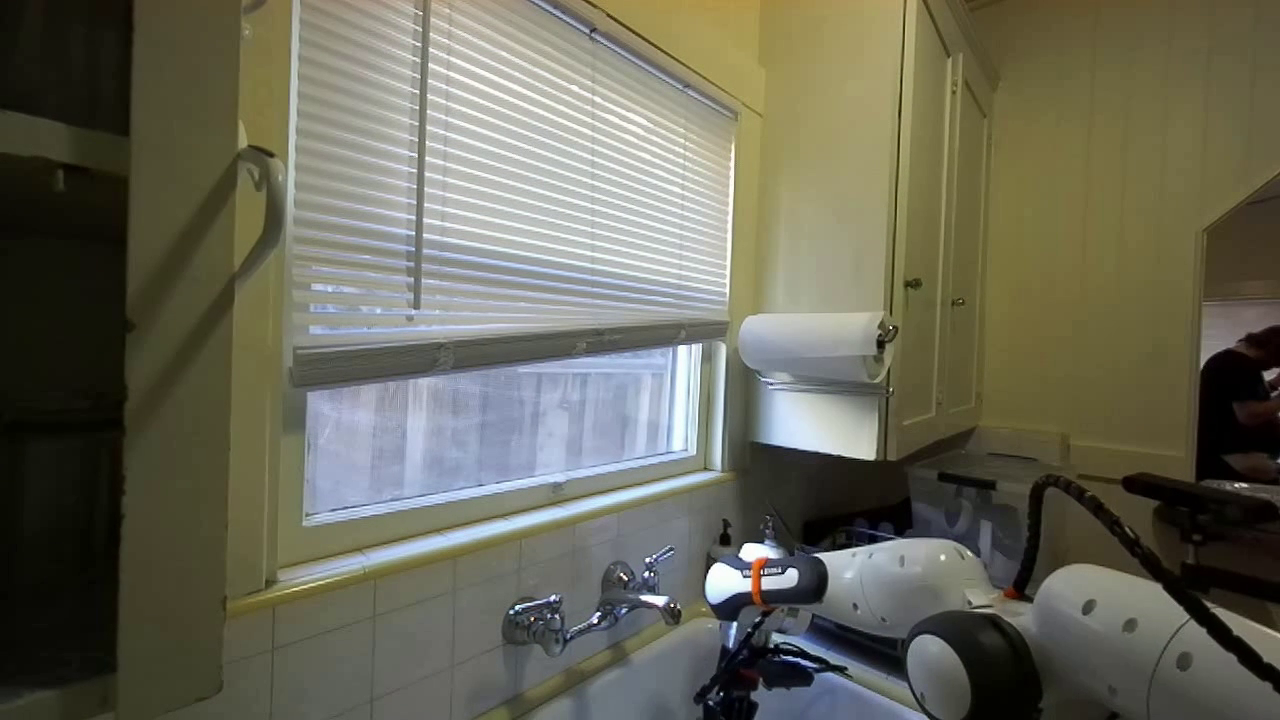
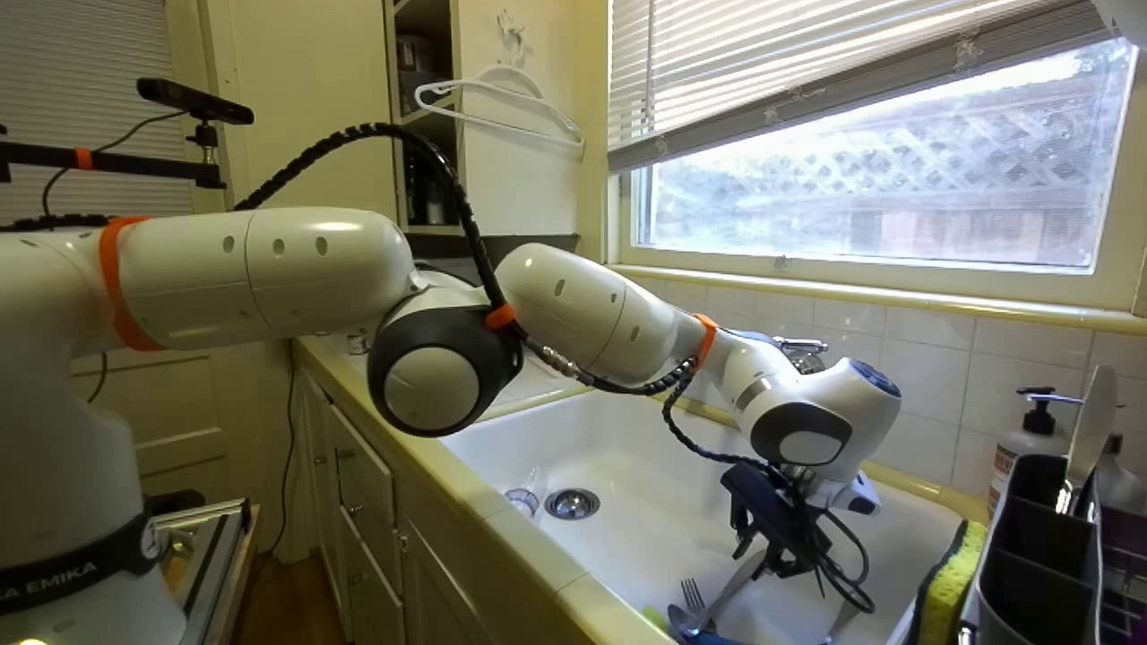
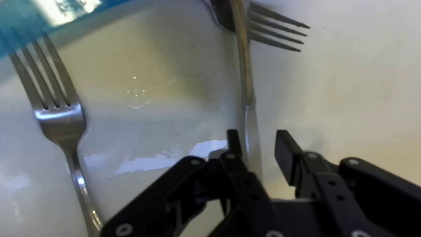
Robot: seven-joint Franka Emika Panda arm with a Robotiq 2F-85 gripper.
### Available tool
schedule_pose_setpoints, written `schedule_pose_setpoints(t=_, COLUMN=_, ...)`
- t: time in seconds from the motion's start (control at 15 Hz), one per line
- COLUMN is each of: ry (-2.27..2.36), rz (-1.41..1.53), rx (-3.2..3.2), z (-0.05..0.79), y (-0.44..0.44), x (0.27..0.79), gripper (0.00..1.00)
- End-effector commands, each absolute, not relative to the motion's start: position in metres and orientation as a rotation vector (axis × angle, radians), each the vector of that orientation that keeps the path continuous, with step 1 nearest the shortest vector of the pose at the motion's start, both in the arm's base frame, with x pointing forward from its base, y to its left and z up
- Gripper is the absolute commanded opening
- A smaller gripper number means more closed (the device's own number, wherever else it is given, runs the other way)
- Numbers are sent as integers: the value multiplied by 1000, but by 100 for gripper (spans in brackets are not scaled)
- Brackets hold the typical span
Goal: Put the knife inside the sink
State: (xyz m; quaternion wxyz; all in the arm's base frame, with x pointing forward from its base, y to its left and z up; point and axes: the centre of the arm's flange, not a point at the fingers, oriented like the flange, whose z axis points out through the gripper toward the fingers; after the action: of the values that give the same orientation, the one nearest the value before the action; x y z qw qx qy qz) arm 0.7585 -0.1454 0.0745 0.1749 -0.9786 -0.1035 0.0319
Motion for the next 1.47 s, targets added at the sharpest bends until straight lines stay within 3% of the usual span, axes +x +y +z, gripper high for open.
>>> schedule_pose_setpoints(t=0.0, ry=-266, rz=72, rx=-2817, z=78, y=-157, x=816, gripper=67)
schedule_pose_setpoints(t=0.27, ry=-235, rz=37, rx=-2882, z=121, y=-137, x=784, gripper=98)
schedule_pose_setpoints(t=0.33, ry=-214, rz=34, rx=-2895, z=129, y=-132, x=777, gripper=100)
schedule_pose_setpoints(t=0.73, ry=-62, rz=71, rx=-2952, z=181, y=-125, x=718, gripper=100)
schedule_pose_setpoints(t=1.27, ry=-127, rz=494, rx=-2910, z=191, y=-110, x=691, gripper=100)
schedule_pose_setpoints(t=1.4, ry=-66, rz=474, rx=-2940, z=197, y=-108, x=683, gripper=100)
